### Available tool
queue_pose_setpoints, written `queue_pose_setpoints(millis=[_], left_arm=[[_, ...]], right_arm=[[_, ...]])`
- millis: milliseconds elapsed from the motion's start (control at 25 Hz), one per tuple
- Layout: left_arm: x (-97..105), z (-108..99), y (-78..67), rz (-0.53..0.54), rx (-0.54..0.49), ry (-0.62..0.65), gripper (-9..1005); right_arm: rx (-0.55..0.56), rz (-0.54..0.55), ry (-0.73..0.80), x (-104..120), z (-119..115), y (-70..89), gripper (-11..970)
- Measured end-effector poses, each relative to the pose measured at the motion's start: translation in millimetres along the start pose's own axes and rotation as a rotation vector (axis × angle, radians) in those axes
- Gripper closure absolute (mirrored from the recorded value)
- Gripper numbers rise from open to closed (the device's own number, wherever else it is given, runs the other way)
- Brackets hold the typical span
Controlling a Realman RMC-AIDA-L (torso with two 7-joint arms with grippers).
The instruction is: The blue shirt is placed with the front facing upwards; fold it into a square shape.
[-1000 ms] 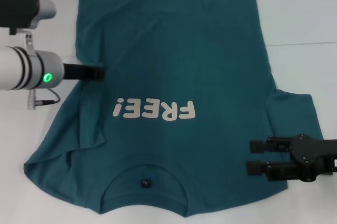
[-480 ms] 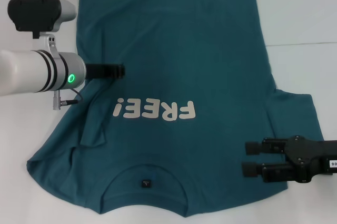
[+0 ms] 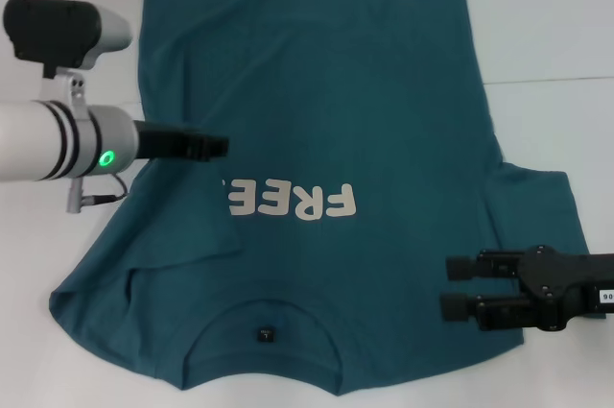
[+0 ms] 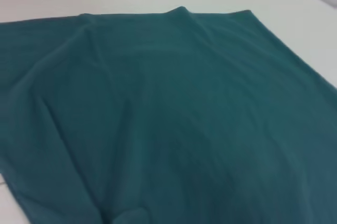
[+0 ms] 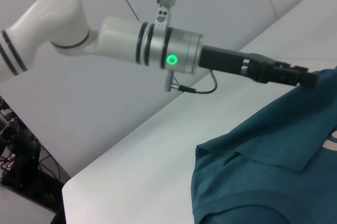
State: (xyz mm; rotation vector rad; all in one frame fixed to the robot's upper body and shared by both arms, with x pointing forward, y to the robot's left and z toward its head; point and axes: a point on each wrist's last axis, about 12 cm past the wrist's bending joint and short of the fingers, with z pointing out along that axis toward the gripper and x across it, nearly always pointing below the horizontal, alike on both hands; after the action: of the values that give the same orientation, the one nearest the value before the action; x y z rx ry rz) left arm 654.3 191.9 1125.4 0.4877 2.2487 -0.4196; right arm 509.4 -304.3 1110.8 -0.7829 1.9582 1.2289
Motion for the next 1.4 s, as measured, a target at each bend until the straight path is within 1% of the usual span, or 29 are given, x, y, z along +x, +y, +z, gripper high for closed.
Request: queue_pose_setpoints(millis=[200, 320, 480, 640, 720, 840, 920, 1000, 1080, 1200, 1280, 1400], left_arm=[[9.0, -16.5, 2.8, 0.025, -0.012, -0.045, 491], [16.9, -29.3, 1.4, 0.053, 0.015, -0.076, 457], [32.7, -49.5, 1.6, 0.062, 0.138, -0.166, 411], [53.2, -66.1, -2.2, 0.156, 0.299, -0.325, 366], [66.4, -70.9, -0.6, 0.18, 0.375, -0.402, 318], [79.3, -73.2, 8.1, 0.172, 0.449, -0.455, 246], [86.5, -73.5, 16.4, 0.16, 0.472, -0.462, 198], [92.6, -74.1, 23.5, 0.157, 0.473, -0.458, 150], [94.5, -76.2, 28.3, 0.169, 0.461, -0.454, 134], [96.6, -78.6, 32.1, 0.194, 0.448, -0.432, 110], [97.2, -78.5, 32.7, 0.2, 0.448, -0.417, 110], [97.6, -78.0, 32.4, 0.206, 0.452, -0.405, 110]], right_arm=[[0.017, -0.008, -0.015, -0.6, -5.5, -0.8, 126], [0.054, -0.008, -0.036, -3.0, -20.2, -2.6, 126], [0.127, 0.027, -0.077, -12.2, -50.8, -5.7, 126], [0.207, 0.094, -0.083, -27.4, -77.1, -4.2, 125], [0.242, 0.144, -0.074, -35.5, -87.5, -0.4, 125], [0.288, 0.246, -0.049, -46.4, -98.6, 6.8, 123], [0.339, 0.326, -0.03, -53.4, -106.0, 11.1, 122], [0.394, 0.421, -0.009, -54.8, -111.8, 12.2, 120], [0.471, 0.561, 0.014, -50.3, -118.7, 8.9, 119], [0.587, 0.701, 0.048, -38.4, -127.1, 1.1, 117], [0.617, 0.739, 0.061, -31.4, -128.9, -1.8, 115], [0.607, 0.775, 0.062, -23.2, -126.3, -5.2, 113]])
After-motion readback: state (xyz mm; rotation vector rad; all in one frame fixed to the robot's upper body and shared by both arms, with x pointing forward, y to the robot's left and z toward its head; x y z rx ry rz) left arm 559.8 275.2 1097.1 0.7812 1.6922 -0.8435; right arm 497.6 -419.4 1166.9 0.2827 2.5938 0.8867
